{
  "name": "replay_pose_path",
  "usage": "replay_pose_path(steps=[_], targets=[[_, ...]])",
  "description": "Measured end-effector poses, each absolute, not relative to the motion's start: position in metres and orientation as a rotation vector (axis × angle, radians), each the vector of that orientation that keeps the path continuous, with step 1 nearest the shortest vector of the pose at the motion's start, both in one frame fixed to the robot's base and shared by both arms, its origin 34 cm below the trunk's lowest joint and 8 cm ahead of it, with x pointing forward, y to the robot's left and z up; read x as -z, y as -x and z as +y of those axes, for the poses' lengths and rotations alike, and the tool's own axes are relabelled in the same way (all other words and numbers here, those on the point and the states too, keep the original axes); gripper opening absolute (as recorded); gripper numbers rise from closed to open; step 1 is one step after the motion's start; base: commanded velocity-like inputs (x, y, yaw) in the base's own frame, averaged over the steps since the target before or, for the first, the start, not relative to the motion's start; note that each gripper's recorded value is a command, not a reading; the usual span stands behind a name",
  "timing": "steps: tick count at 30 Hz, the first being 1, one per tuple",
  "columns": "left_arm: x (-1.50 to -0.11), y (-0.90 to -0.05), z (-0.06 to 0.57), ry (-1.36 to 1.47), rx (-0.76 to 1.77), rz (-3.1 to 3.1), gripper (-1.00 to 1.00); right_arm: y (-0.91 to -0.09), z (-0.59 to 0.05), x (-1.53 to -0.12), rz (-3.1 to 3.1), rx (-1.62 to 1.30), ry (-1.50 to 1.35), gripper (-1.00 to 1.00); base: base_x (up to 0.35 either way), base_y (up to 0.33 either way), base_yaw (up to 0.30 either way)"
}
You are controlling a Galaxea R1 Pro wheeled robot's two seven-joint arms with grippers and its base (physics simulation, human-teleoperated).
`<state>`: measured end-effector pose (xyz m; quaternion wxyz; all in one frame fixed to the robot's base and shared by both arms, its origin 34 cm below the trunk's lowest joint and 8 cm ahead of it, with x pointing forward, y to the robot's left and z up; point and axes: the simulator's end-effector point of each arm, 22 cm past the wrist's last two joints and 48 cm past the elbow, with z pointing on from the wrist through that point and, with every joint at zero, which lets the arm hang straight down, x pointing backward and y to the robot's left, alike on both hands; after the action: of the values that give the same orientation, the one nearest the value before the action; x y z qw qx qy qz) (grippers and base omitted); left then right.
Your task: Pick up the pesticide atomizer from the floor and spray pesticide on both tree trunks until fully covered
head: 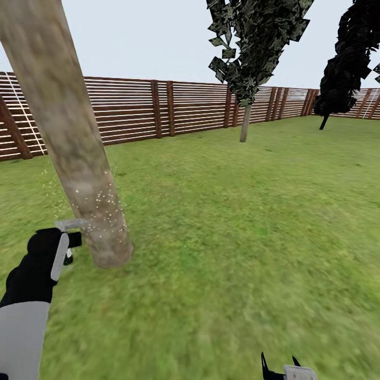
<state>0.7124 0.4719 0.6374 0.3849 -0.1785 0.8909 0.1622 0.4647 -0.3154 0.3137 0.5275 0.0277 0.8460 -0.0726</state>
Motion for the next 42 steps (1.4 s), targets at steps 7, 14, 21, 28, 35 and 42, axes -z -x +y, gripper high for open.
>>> replay_pose_path(steps=[7, 14, 21, 28, 35, 42], targets=[[-0.650, -0.718, 0.481, 0.473, -0.341, 2.241, -1.00, -0.465, -0.315, -0.314, 2.022, 0.174, -0.066, 1.00, 0.000, 0.000, 0.000], [-0.653, -0.737, 0.428, 0.368, -0.296, 2.256, -1.00, -0.465, -0.315, -0.313, 2.023, 0.174, -0.065, 1.00, 0.000, 0.000, 0.000], [-0.640, -0.730, 0.437, 0.369, -0.325, 2.282, -1.00, -0.465, -0.315, -0.313, 2.023, 0.174, -0.067, 1.00, 0.054, 0.043, 0.000], [-0.632, -0.722, 0.448, 0.384, -0.345, 2.294, -1.00, -0.465, -0.315, -0.314, 2.022, 0.173, -0.066, 1.00, 0.165, 0.246, 0.000], [-0.561, -0.680, 0.439, 0.381, -0.341, 2.419, -1.00, -0.465, -0.315, -0.313, 2.023, 0.172, -0.065, 1.00, 0.009, 0.017, 0.000], [-0.485, -0.636, 0.429, 0.371, -0.352, 2.416, -1.00, -0.465, -0.315, -0.313, 2.024, 0.173, -0.065, 1.00, -0.160, 0.000, 0.000]])
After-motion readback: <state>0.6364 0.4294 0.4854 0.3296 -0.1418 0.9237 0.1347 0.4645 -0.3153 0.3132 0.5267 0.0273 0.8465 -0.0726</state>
